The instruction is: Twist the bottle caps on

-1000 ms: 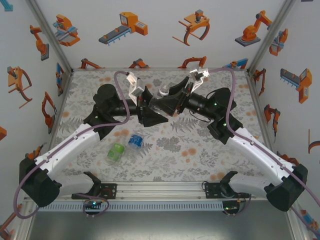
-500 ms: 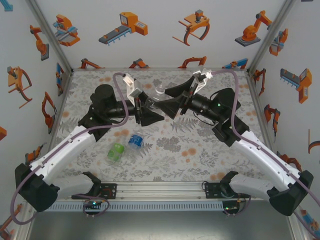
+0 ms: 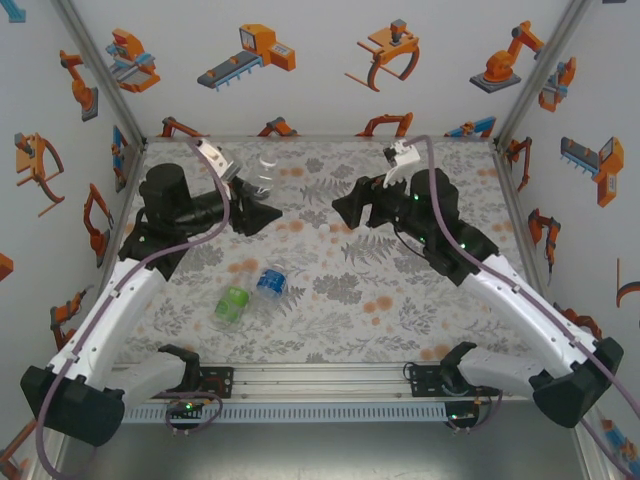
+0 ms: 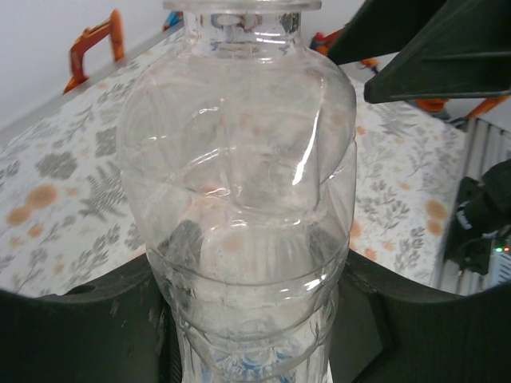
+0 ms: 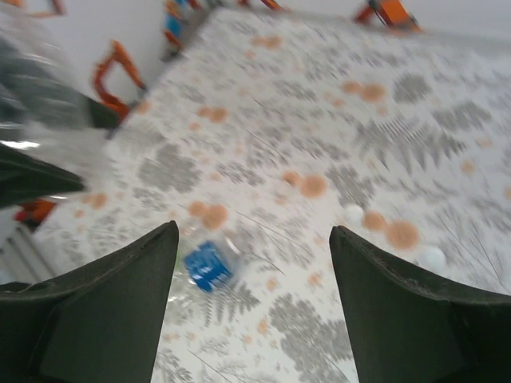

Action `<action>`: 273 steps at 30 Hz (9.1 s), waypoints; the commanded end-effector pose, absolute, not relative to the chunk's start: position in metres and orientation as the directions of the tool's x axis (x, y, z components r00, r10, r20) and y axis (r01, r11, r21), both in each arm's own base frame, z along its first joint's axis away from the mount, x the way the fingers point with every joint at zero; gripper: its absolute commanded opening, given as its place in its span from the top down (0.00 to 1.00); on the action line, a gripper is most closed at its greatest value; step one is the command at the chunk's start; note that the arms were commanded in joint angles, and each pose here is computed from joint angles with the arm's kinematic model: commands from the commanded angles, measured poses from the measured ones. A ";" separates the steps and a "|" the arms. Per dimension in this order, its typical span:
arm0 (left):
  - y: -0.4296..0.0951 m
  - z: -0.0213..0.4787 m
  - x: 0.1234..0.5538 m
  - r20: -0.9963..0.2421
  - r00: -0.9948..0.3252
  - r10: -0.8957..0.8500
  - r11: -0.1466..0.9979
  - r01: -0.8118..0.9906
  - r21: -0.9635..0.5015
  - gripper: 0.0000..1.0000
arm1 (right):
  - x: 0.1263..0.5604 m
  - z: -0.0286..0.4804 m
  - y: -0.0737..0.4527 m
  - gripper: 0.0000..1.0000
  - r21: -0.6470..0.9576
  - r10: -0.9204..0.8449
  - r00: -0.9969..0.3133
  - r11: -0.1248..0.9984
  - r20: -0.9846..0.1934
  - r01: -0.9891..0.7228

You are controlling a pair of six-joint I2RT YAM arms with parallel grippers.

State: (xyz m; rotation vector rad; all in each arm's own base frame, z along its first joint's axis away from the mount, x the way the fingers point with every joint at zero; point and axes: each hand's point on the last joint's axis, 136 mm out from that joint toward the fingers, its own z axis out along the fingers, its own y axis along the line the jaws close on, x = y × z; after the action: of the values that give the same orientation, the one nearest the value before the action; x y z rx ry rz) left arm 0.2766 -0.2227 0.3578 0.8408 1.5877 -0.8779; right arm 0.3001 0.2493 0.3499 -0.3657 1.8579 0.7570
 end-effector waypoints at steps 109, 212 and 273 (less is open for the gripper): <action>-0.156 0.287 0.319 -0.952 -0.283 0.113 0.670 0.729 -0.137 0.94 | 0.253 0.033 0.222 0.66 0.081 -0.123 -0.951 0.985 -0.283 -0.152; -0.155 0.287 0.318 -0.952 -0.282 0.116 0.672 0.728 -0.134 0.92 | 0.260 0.052 0.240 0.53 0.122 -0.126 -0.949 0.978 -0.290 -0.167; -0.155 0.285 0.319 -0.950 -0.292 0.116 0.672 0.727 -0.141 0.91 | 0.276 0.062 0.190 0.53 0.154 0.037 -0.951 0.988 -0.306 -0.011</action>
State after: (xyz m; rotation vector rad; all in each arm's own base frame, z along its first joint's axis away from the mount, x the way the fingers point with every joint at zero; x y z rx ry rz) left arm 0.3193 -0.1540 0.2748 0.6616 1.8262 -0.6897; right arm 0.2801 0.1992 0.0573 0.1061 2.8016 0.4264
